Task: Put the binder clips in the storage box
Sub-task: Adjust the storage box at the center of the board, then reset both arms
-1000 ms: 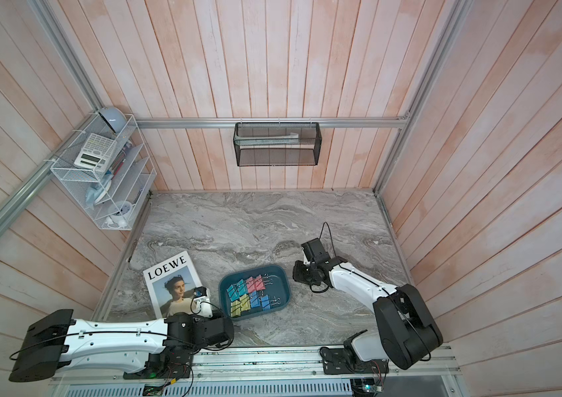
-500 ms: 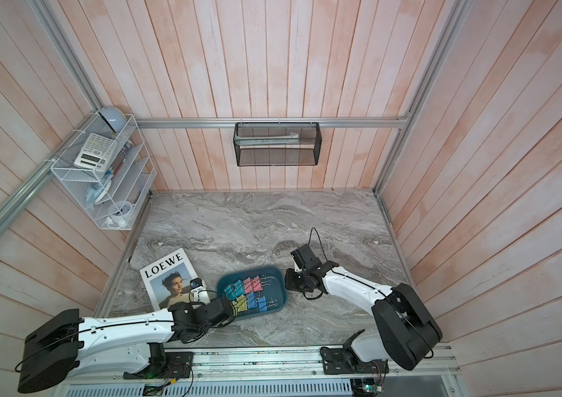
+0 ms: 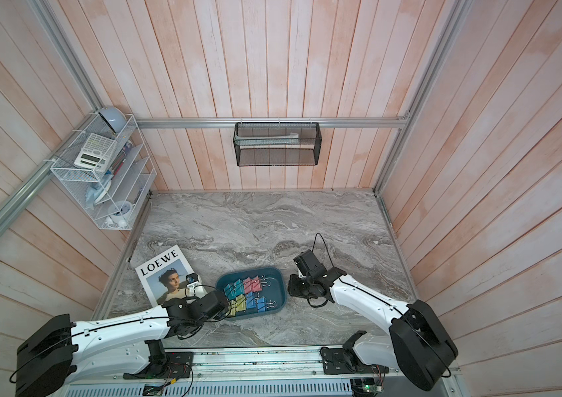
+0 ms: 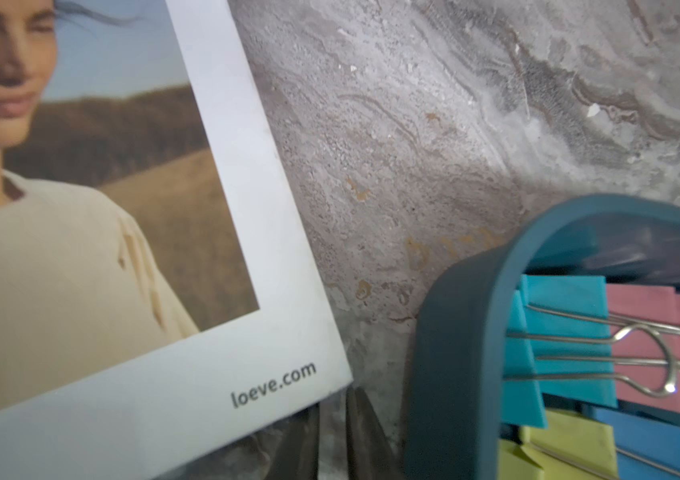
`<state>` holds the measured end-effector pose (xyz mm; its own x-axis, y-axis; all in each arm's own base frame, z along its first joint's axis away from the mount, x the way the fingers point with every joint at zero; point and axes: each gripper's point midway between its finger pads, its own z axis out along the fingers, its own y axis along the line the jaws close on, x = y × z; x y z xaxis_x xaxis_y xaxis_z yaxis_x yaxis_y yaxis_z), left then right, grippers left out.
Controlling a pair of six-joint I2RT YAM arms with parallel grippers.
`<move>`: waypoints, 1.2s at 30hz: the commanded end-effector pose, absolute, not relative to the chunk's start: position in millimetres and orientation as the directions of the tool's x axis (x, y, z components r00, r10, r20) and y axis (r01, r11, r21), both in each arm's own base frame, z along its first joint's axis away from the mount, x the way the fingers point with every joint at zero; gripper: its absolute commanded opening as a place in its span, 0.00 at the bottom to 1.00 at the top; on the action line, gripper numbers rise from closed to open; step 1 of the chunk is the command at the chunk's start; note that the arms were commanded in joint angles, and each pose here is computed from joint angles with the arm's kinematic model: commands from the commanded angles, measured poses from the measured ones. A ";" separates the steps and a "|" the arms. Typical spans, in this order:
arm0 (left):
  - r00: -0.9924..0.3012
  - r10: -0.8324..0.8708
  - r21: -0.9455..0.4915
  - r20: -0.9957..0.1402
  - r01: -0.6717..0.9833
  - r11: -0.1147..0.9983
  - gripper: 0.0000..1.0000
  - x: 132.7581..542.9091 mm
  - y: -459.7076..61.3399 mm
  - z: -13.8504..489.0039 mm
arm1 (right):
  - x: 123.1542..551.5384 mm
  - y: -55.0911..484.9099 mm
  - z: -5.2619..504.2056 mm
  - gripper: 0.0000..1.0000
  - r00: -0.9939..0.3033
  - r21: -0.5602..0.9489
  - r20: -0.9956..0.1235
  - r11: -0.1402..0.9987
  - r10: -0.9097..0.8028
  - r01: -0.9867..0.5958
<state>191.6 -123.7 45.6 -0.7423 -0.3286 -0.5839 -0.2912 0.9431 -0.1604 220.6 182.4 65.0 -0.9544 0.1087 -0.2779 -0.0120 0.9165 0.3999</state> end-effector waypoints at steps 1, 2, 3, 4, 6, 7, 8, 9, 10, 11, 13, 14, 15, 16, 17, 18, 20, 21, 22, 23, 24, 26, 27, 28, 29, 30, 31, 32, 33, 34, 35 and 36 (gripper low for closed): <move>-0.702 -0.293 -0.106 -0.649 -0.298 0.949 0.55 209.2 -107.4 73.1 | 252.9 148.7 105.0 0.38 -0.890 0.303 -0.447 0.952 0.095 -0.051; -0.688 -0.287 -0.089 -0.666 -0.308 0.947 0.69 215.3 -102.5 81.0 | 264.6 140.4 118.3 0.41 -0.852 0.278 -0.511 0.959 0.108 -0.045; -0.673 -0.280 -0.076 -0.684 -0.316 0.946 0.85 223.8 -98.1 89.4 | 279.5 128.6 134.3 0.45 -0.789 0.229 -0.603 0.973 0.118 -0.030; -0.661 -0.278 -0.068 -0.697 -0.324 0.944 0.92 234.1 -94.1 96.6 | 292.2 118.8 148.7 0.51 -0.719 0.172 -0.688 0.984 0.094 -0.036; -0.636 -0.278 -0.077 -0.720 -0.325 0.943 1.00 254.3 -90.6 113.9 | 308.8 102.7 175.4 0.74 -0.616 0.097 -0.785 0.995 0.063 -0.020; -0.611 -0.277 -0.076 -0.742 -0.334 0.939 1.00 264.2 -86.6 125.6 | 316.2 93.5 185.6 0.80 -0.574 0.052 -0.818 0.999 0.042 -0.001; -0.585 -0.276 -0.071 -0.763 -0.349 0.935 1.00 271.9 -81.0 136.4 | 321.6 83.3 193.0 0.83 -0.547 0.017 -0.837 0.999 0.031 0.031; -0.556 -0.273 -0.073 -0.785 -0.355 0.932 1.00 281.2 -76.9 149.3 | 327.0 74.2 200.5 0.85 -0.527 -0.017 -0.850 0.998 0.014 0.055; -0.529 -0.271 -0.072 -0.804 -0.365 0.928 1.00 289.8 -70.5 159.8 | 331.4 65.0 205.8 0.88 -0.510 -0.050 -0.860 0.996 -0.003 0.078; -0.505 -0.278 -0.073 -0.817 -0.387 0.919 1.00 296.9 -61.8 167.8 | 334.5 56.7 207.9 0.94 -0.499 -0.074 -0.866 0.992 -0.012 0.103; -0.460 -0.300 -0.076 -0.835 -0.444 0.893 1.00 311.1 -38.1 181.9 | 340.0 40.4 205.1 0.98 -0.498 -0.101 -0.867 0.985 -0.017 0.142; -0.435 -0.316 -0.082 -0.843 -0.478 0.875 1.00 315.3 -26.1 187.4 | 341.4 33.2 201.8 0.98 -0.500 -0.091 -0.866 0.982 0.005 0.167; -0.400 -0.326 -0.089 -0.857 -0.507 0.857 1.00 320.1 -14.3 194.6 | 343.2 26.8 198.0 0.98 -0.495 -0.080 -0.868 0.979 0.025 0.189; -0.366 -0.320 -0.095 -0.874 -0.517 0.851 1.00 325.4 -6.7 201.5 | 345.9 22.2 193.9 0.98 -0.479 -0.084 -0.878 0.976 0.023 0.202; -0.335 -0.306 -0.097 -0.891 -0.519 0.849 1.00 329.6 -1.3 206.7 | 348.2 17.9 190.1 0.98 -0.461 -0.102 -0.888 0.971 0.009 0.215; -0.289 -0.286 -0.099 -0.914 -0.525 0.845 1.00 333.7 3.6 213.4 | 350.6 12.3 185.7 0.98 -0.443 -0.117 -0.897 0.966 -0.003 0.231; -0.219 -0.217 -0.071 -0.951 -0.528 0.846 1.00 338.1 10.6 223.6 | 356.4 0.3 176.9 0.98 -0.411 -0.115 -0.911 0.956 0.006 0.269; -0.182 -0.174 -0.046 -0.968 -0.549 0.835 1.00 336.9 17.8 225.2 | 359.4 -6.8 172.3 0.98 -0.383 -0.119 -0.924 0.947 0.004 0.297; -0.138 -0.140 -0.040 -0.980 -0.555 0.831 1.00 337.5 23.5 226.2 | 361.6 -12.4 167.6 0.98 -0.361 -0.133 -0.932 0.939 -0.009 0.319; -0.119 -0.117 -0.032 -0.986 -0.555 0.831 1.00 337.9 27.7 224.8 | 363.1 -18.0 164.1 0.98 -0.344 -0.142 -0.939 0.929 -0.016 0.343; -0.115 -0.102 -0.020 -0.988 -0.563 0.826 1.00 337.3 34.1 220.0 | 364.4 -24.3 159.7 0.98 -0.325 -0.148 -0.946 0.918 -0.022 0.369; -0.120 -0.088 -0.005 -0.989 -0.565 0.825 1.00 336.6 44.5 207.3 | 365.7 -31.9 150.2 0.98 -0.287 -0.151 -0.957 0.904 -0.033 0.399; -0.107 -0.082 -0.007 -0.991 -0.564 0.826 1.00 336.0 48.3 200.9 | 366.4 -33.0 145.7 0.98 -0.266 -0.151 -0.963 0.904 -0.043 0.401; -0.093 -0.077 -0.013 -0.993 -0.550 0.835 1.00 335.6 48.9 192.6 | 366.4 -35.6 140.0 0.98 -0.252 -0.155 -0.966 0.898 -0.051 0.411; -0.083 -0.058 -0.005 -0.995 -0.534 0.845 1.00 336.7 48.7 187.8 | 366.0 -37.3 135.2 0.98 -0.241 -0.144 -0.970 0.894 -0.042 0.423; -0.084 -0.038 0.012 -0.996 -0.525 0.851 1.00 339.3 48.9 181.9 | 365.8 -39.1 128.3 0.98 -0.229 -0.123 -0.973 0.895 -0.024 0.429; -0.100 -0.014 0.041 -0.995 -0.529 0.848 1.00 341.5 51.1 174.9 | 366.3 -38.9 123.4 0.98 -0.209 -0.107 -0.978 0.898 -0.017 0.427; -0.107 0.000 0.058 -0.994 -0.534 0.844 1.00 344.2 52.8 169.8 | 367.9 -37.6 124.1 0.98 -0.187 -0.108 -0.982 0.902 -0.031 0.418; -0.100 0.009 0.061 -0.995 -0.536 0.842 1.00 346.9 54.6 164.9 | 370.0 -33.5 121.9 0.98 -0.209 -0.117 -0.977 0.911 -0.035 0.394; -0.086 -0.016 0.032 -0.996 -0.530 0.848 1.00 350.3 56.5 156.7 | 371.3 -32.5 118.6 0.98 -0.239 -0.120 -0.971 0.917 -0.028 0.380; -0.086 -0.027 0.020 -0.996 -0.502 0.865 1.00 354.9 54.3 147.8 | 372.8 -33.5 116.7 0.98 -0.251 -0.115 -0.968 0.921 -0.019 0.373; -0.089 -0.017 0.027 -0.996 -0.476 0.879 1.00 361.2 51.1 140.5 | 375.7 -33.2 113.2 0.98 -0.258 -0.099 -0.966 0.932 -0.007 0.348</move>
<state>343.9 59.2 117.2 -0.2444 -0.0277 -0.9693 -0.5373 0.8360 0.1116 360.0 -34.5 83.1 -0.3808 -0.0397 -0.9238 0.3564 0.9156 -0.1862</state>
